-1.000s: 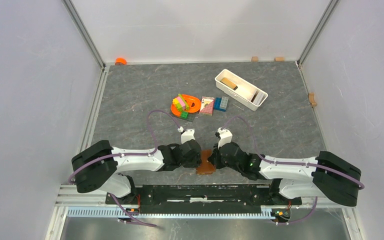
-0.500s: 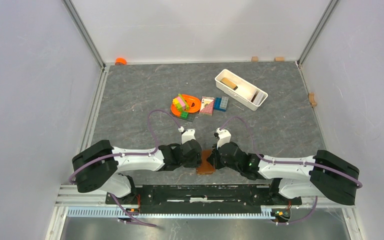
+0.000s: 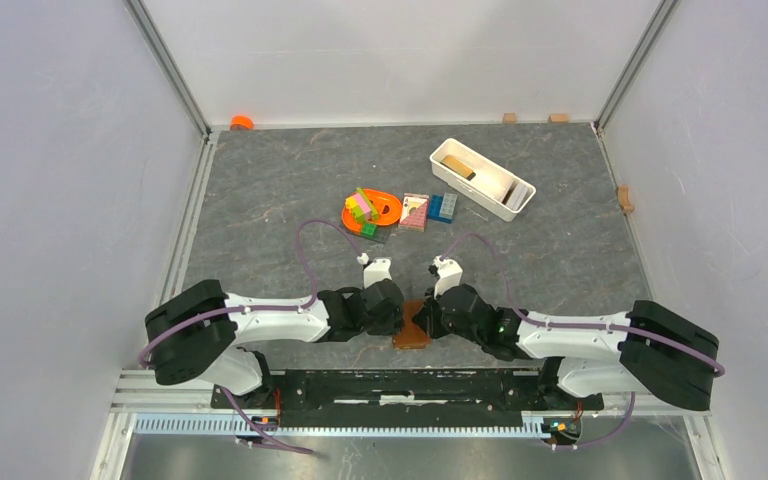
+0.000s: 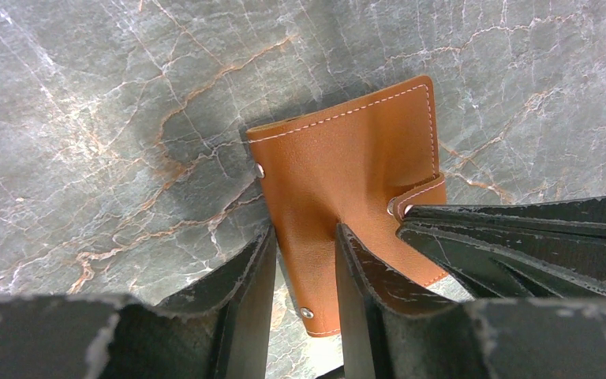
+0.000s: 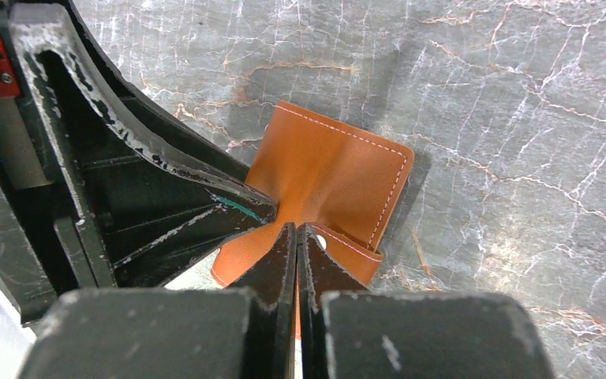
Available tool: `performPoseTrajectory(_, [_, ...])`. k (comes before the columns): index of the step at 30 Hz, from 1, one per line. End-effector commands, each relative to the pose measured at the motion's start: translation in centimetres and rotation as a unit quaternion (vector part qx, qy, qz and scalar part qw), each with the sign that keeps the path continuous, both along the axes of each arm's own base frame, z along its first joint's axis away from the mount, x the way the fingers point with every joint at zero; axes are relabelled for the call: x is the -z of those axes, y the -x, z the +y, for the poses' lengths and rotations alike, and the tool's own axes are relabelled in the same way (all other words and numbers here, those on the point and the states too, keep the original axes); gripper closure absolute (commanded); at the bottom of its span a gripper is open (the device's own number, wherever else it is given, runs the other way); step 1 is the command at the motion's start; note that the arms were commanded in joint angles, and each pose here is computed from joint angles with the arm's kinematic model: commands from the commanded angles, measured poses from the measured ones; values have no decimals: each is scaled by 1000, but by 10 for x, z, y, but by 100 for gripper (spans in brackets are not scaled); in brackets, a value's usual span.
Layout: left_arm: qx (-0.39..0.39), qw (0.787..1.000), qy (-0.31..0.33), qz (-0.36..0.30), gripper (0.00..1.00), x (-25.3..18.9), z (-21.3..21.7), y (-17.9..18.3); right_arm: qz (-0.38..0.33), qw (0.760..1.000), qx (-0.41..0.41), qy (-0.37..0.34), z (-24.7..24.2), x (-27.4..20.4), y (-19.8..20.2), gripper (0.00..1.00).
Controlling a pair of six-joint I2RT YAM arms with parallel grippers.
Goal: Put the credit cards into the card holder
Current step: Close the card holder at the center of the board.
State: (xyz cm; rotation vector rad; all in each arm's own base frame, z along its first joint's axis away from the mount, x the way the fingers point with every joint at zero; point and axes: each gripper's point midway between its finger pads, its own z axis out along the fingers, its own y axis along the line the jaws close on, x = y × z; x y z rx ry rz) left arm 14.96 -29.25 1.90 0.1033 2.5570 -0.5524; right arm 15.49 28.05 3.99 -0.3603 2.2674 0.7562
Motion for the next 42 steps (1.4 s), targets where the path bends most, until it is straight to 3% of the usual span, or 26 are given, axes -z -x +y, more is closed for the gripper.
performPoseTrajectory(1, [30, 992, -109, 49, 60, 43, 44, 28, 6, 1000, -6, -25, 5, 0, 3, 100])
performPoseTrajectory(17, [28, 992, -111, 50, 60, 43, 45, 28, 6, 1000, 13, -26, -4, 12, 2, 100])
performPoseTrajectory(26, [27, 992, -113, 49, 60, 42, 47, 28, -29, 1000, -5, 0, 2, -12, -7, 100])
performPoseTrajectory(37, [24, 996, -77, 34, 56, 26, 38, 25, -36, 994, -4, 102, -22, -16, -9, 60])
performPoseTrajectory(42, [29, 997, -57, 36, 53, 21, 31, 26, -32, 991, -8, 130, -18, -18, -6, 56])
